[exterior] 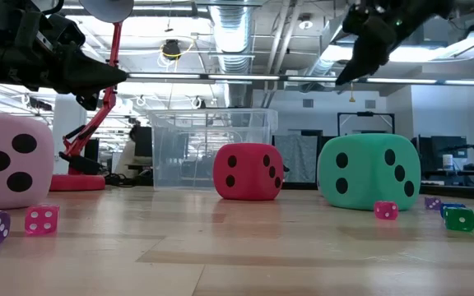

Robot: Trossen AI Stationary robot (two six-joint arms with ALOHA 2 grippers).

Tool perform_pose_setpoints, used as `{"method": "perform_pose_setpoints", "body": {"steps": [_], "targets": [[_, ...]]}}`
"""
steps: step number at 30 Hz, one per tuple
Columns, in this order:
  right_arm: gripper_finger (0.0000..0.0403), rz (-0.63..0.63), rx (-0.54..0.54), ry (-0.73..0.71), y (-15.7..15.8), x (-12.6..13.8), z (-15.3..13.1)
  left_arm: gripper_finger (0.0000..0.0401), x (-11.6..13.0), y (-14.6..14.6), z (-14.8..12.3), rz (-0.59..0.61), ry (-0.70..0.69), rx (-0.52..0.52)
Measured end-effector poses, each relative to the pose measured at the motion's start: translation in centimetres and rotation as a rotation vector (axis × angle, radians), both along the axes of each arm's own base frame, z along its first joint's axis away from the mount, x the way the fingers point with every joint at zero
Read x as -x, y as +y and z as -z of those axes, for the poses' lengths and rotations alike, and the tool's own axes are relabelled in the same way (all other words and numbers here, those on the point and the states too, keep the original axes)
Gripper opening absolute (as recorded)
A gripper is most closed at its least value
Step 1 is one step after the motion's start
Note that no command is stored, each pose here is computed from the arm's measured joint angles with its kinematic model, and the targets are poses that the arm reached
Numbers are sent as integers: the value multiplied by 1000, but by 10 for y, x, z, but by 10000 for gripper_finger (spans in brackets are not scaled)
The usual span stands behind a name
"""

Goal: Pick & Place Dice
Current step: Put the large purple die into the transparent bin

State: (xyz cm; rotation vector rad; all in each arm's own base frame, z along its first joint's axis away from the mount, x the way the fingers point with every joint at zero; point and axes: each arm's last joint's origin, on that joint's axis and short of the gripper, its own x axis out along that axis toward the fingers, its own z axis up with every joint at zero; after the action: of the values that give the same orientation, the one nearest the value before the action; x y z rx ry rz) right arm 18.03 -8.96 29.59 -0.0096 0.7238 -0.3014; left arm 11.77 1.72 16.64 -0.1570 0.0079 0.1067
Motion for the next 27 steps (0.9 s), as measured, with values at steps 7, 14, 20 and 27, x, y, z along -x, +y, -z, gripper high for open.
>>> {"method": "perform_pose_setpoints", "body": {"steps": [7, 14, 20, 27], "targets": [[0, -67, -144, 112, -15, -5, 16, 11, 0, 0, 0, 0, 0, 0], [0, -149, -162, 261, -25, -13, 28, 11, 0, 0, 0, 0, 0, 0], [0, -196, -176, 319, -29, -29, 29, 11, 0, 0, 0, 0, 0, 0], [0, -210, -211, 351, -30, -49, 33, 11, 0, 0, 0, 0, 0, 0]]}}
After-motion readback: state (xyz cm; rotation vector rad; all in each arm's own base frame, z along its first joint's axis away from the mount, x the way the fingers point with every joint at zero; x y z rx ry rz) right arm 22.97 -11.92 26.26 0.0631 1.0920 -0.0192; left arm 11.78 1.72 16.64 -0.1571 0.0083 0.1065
